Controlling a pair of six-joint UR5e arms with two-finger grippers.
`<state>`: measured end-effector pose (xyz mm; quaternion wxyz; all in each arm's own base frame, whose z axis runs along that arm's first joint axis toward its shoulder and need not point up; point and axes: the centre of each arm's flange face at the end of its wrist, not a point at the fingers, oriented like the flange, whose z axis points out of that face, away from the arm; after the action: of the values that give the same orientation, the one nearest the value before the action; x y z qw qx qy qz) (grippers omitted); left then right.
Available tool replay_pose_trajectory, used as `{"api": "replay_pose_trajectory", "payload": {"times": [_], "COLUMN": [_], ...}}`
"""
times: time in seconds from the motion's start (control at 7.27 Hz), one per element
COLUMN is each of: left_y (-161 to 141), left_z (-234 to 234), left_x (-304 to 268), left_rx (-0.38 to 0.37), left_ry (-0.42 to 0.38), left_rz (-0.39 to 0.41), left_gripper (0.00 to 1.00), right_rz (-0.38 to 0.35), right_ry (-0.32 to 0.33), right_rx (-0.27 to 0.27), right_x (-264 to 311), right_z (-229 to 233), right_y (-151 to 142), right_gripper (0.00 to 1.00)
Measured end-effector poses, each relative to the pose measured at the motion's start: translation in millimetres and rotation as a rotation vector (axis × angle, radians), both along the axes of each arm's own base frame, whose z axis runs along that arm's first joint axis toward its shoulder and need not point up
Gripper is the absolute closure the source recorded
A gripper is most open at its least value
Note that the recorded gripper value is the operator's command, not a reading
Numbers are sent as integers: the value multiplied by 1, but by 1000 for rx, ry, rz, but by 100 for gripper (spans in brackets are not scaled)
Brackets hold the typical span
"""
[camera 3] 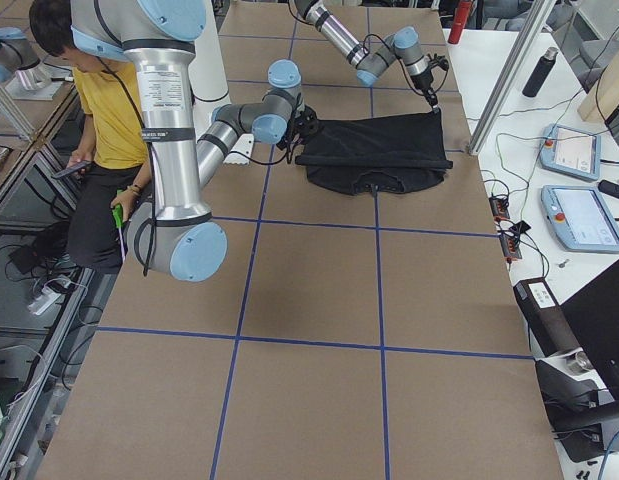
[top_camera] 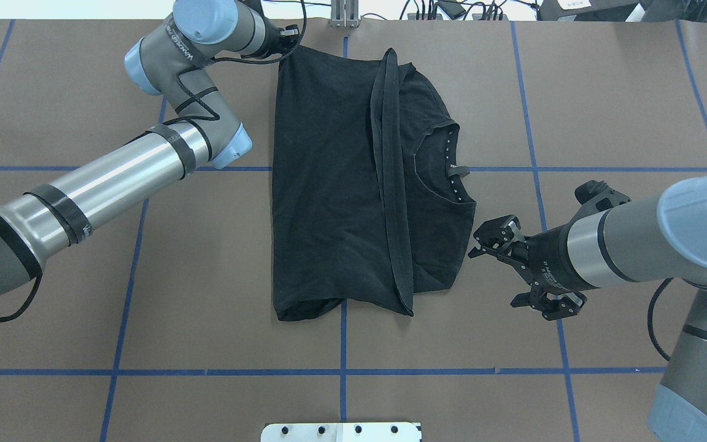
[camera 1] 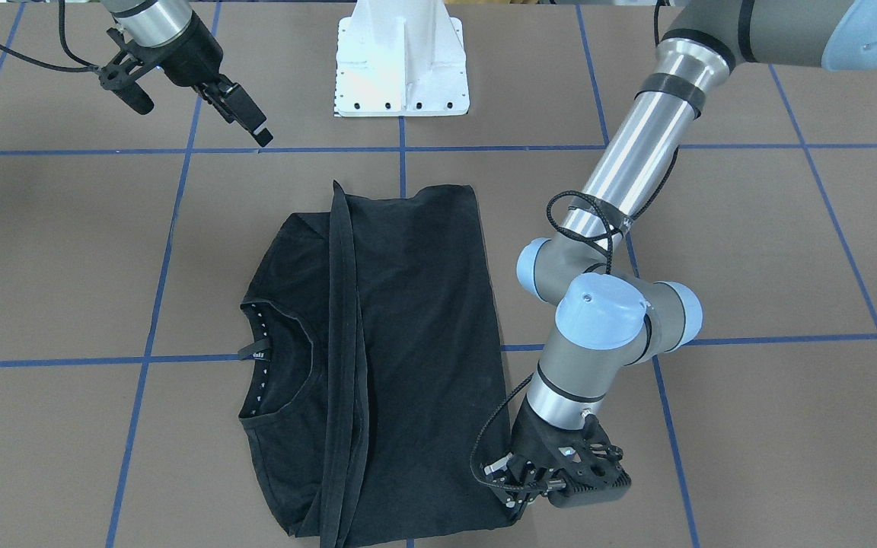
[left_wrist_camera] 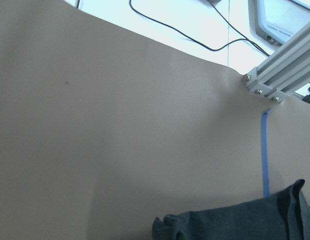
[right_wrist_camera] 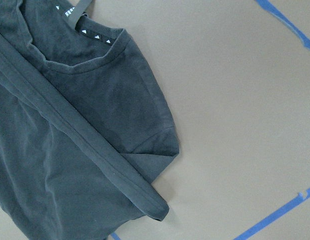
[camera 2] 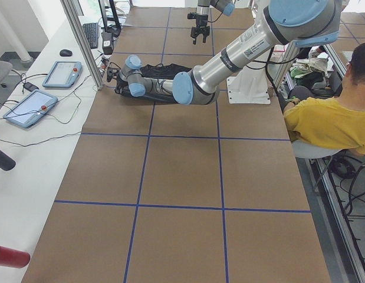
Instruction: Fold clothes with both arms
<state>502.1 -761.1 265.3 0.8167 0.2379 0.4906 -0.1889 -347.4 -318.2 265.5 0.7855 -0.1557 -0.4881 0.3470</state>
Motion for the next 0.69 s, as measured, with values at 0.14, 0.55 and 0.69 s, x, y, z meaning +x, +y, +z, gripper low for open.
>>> {"api": "replay_pose_trajectory", "payload": {"times": [0.14, 0.55, 0.69], "left_y": [-6, -17, -4], "left_z": [0, -20, -16], "left_x": [-8, -38, -53], "left_rx": [10, 53, 55], "left_ry": [-8, 11, 22], "left_rz": [-11, -32, -15], "left_gripper": [0, 0, 0], "right_rz": [-4, -63, -124], "right_ry": [11, 61, 100], "right_rx": [10, 114, 189], "right_x": [-9, -63, -88], "right_z": [3, 6, 2], "right_y": [0, 8, 9], "right_gripper": [0, 2, 6]}}
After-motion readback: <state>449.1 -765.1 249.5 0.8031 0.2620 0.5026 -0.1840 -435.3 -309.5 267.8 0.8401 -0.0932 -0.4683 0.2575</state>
